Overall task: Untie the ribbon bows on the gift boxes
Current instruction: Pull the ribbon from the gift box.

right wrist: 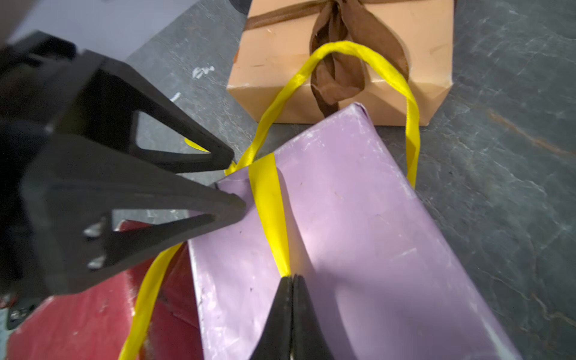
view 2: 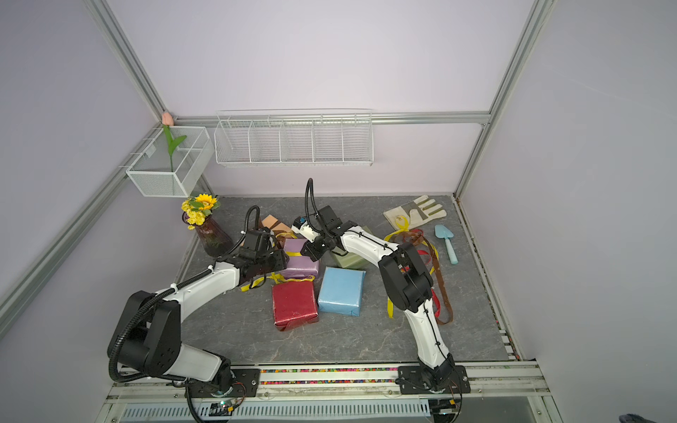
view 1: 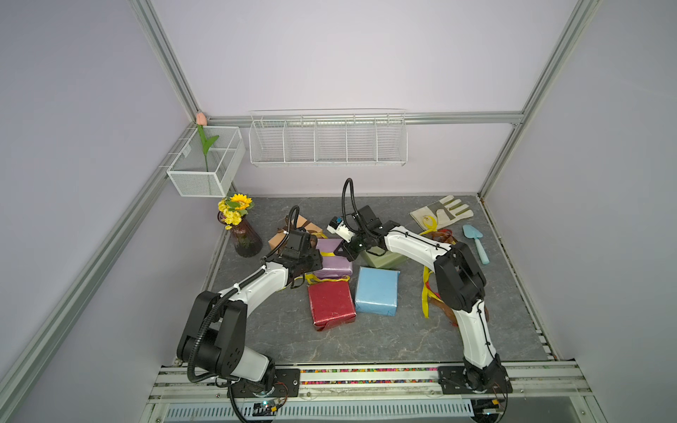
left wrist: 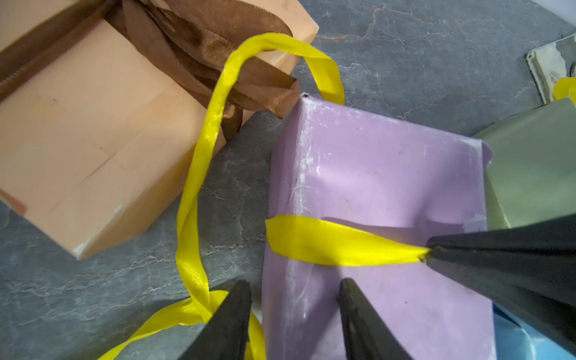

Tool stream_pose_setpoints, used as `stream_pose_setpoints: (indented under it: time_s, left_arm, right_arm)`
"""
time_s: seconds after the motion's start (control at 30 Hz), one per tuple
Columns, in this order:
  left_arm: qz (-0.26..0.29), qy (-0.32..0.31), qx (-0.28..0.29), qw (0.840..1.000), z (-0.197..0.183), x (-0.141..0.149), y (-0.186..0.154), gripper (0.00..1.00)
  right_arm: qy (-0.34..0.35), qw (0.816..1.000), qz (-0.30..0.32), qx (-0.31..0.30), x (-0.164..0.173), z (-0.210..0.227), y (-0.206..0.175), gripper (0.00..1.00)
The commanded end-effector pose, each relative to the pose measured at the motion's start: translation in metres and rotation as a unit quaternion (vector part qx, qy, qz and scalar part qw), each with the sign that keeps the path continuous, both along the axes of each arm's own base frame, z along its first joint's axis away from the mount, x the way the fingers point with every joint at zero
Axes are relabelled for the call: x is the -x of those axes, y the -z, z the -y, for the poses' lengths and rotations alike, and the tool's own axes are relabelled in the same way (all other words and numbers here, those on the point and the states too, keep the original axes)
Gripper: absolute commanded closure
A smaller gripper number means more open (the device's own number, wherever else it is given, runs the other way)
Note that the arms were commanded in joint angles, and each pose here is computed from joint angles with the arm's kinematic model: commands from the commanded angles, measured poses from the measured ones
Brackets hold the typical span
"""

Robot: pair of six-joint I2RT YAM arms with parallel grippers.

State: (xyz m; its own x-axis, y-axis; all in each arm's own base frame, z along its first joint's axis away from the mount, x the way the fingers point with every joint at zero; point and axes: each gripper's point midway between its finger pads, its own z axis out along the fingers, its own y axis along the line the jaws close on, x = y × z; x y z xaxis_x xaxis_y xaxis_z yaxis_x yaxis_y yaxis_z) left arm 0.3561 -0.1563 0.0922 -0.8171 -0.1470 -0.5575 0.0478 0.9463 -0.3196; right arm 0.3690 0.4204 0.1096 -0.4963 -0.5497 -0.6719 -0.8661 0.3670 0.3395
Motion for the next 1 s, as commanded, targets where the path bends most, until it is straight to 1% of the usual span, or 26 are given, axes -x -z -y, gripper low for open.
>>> stream_pose_setpoints:
  time_s: [0.0, 0.2, 0.27, 0.53, 0.73, 0.97]
  left_arm:
    - [0.0, 0.007, -0.002, 1.0, 0.006, -0.004, -0.002, 0.51]
    - [-0.01, 0.005, -0.009, 1.0, 0.006, -0.004, 0.008, 0.51]
    - [-0.011, 0.004, -0.011, 1.0, 0.005, -0.004, 0.009, 0.52]
    - [-0.016, 0.003, -0.018, 1.0, 0.004, -0.004, 0.016, 0.52]
    - [-0.021, 0.002, -0.021, 1.0, 0.003, -0.003, 0.023, 0.52]
    - [-0.026, 0.002, -0.026, 0.999, 0.002, -0.002, 0.029, 0.52]
  right_arm:
    - [-0.02, 0.996, -0.04, -0.08, 0.009, -0.01, -0.049, 0.93]
    - [-0.013, 0.982, -0.056, -0.182, 0.0, -0.003, -0.108, 0.93]
    - [-0.007, 0.977, -0.058, -0.206, -0.003, 0.002, -0.123, 0.93]
    - [-0.004, 0.973, -0.032, -0.228, -0.001, 0.015, -0.164, 0.93]
    - [-0.013, 0.968, 0.009, -0.249, 0.009, 0.024, -0.217, 0.93]
    - [-0.015, 0.96, 0.089, -0.267, 0.024, 0.044, -0.296, 0.93]
